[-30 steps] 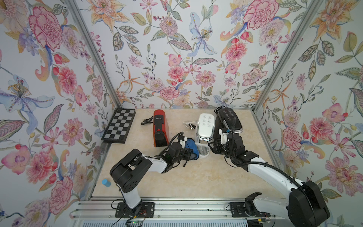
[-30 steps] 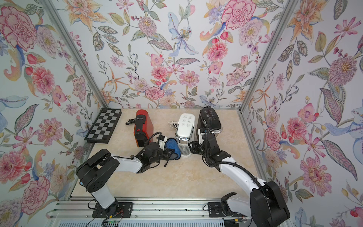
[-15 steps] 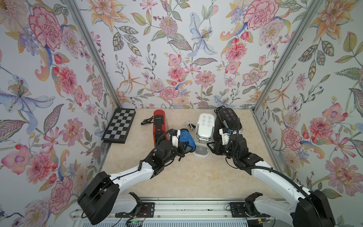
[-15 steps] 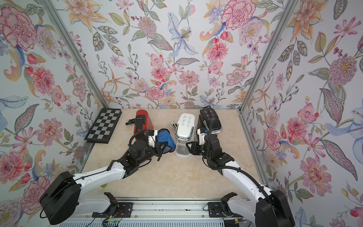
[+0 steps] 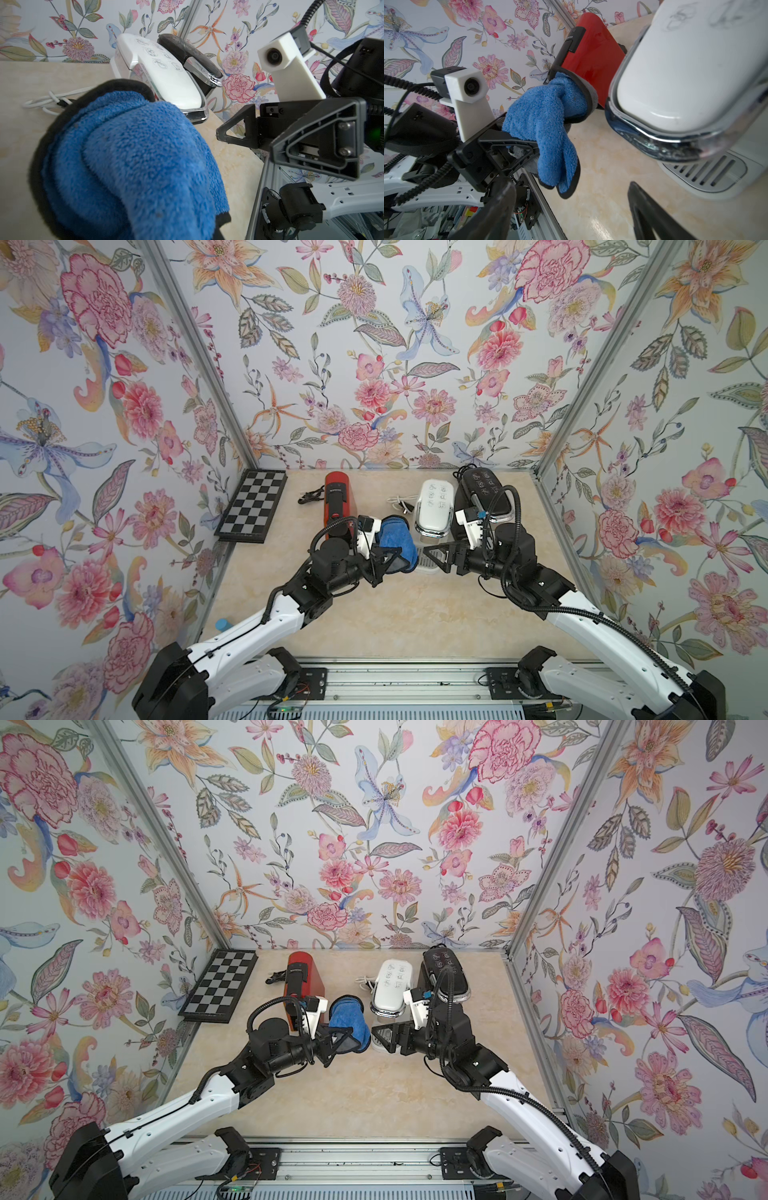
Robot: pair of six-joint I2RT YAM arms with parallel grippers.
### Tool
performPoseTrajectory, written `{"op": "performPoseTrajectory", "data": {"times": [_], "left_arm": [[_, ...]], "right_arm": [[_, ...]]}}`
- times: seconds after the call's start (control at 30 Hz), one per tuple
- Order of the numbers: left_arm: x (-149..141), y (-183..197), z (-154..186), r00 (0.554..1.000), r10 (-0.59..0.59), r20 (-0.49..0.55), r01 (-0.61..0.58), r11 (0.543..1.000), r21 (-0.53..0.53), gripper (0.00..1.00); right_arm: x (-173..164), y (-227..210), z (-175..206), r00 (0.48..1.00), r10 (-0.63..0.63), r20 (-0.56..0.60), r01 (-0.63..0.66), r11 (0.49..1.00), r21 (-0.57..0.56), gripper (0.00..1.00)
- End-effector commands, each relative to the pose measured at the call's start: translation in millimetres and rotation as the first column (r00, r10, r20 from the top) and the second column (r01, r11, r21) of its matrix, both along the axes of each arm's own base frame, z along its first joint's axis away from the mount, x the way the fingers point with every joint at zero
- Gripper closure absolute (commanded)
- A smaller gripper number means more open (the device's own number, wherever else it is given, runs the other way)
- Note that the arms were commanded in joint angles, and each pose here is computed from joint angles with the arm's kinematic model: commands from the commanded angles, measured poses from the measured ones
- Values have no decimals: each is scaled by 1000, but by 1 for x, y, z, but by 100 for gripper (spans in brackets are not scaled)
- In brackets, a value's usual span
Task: Wipe the surface of a coffee machine
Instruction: Adjust the cleaning item.
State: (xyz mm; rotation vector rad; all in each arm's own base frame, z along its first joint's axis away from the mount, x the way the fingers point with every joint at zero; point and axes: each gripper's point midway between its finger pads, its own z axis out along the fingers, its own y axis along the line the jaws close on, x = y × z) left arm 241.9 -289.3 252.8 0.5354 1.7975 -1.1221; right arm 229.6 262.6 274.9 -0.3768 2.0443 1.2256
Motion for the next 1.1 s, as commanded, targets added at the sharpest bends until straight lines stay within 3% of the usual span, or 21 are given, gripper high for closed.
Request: {"op": "performPoseTrajectory", "data": {"times": [0.0, 0.23, 0.37, 0.57, 0.67, 0.77, 0.83, 0.97, 1.03, 1.07], "left_arm": [[-13, -18, 36, 982, -144, 120, 153, 986, -70, 100], [-26, -32, 52, 954, -252, 164, 272, 956, -112, 100], [-27, -32, 60, 946, -252, 204, 280, 952, -124, 100], [-25, -34, 50, 947, -258, 189, 281, 954, -103, 100], [-25, -32, 44, 952, -250, 179, 271, 957, -103, 100], [-22, -29, 44, 957, -232, 176, 252, 963, -101, 99], [-19, -28, 45, 959, -217, 181, 237, 967, -98, 87], [-2, -17, 38, 978, -130, 166, 142, 988, -65, 43], [9, -8, 30, 986, -70, 154, 76, 996, -34, 26], [15, -2, 24, 989, -36, 144, 39, 999, -13, 22]], "right_arm": [[-6, 18, 21, 997, 56, 46, -56, 998, 9, 13], [4, 36, 20, 998, 52, 38, -53, 999, 3, 13], [7, 51, 17, 997, 66, 27, -66, 998, -5, 16], [14, 50, 33, 997, 17, 69, -18, 1000, 23, 54], [17, 43, 39, 997, -18, 78, 15, 999, 36, 83], [18, 41, 39, 997, -18, 72, 15, 999, 43, 96], [22, 37, 37, 998, -42, 55, 40, 998, 47, 100], [41, 13, 42, 992, -121, 45, 120, 992, 32, 100], [55, -8, 42, 981, -190, 41, 191, 982, -8, 100], [62, -18, 41, 976, -213, 43, 214, 977, -22, 100]]}}
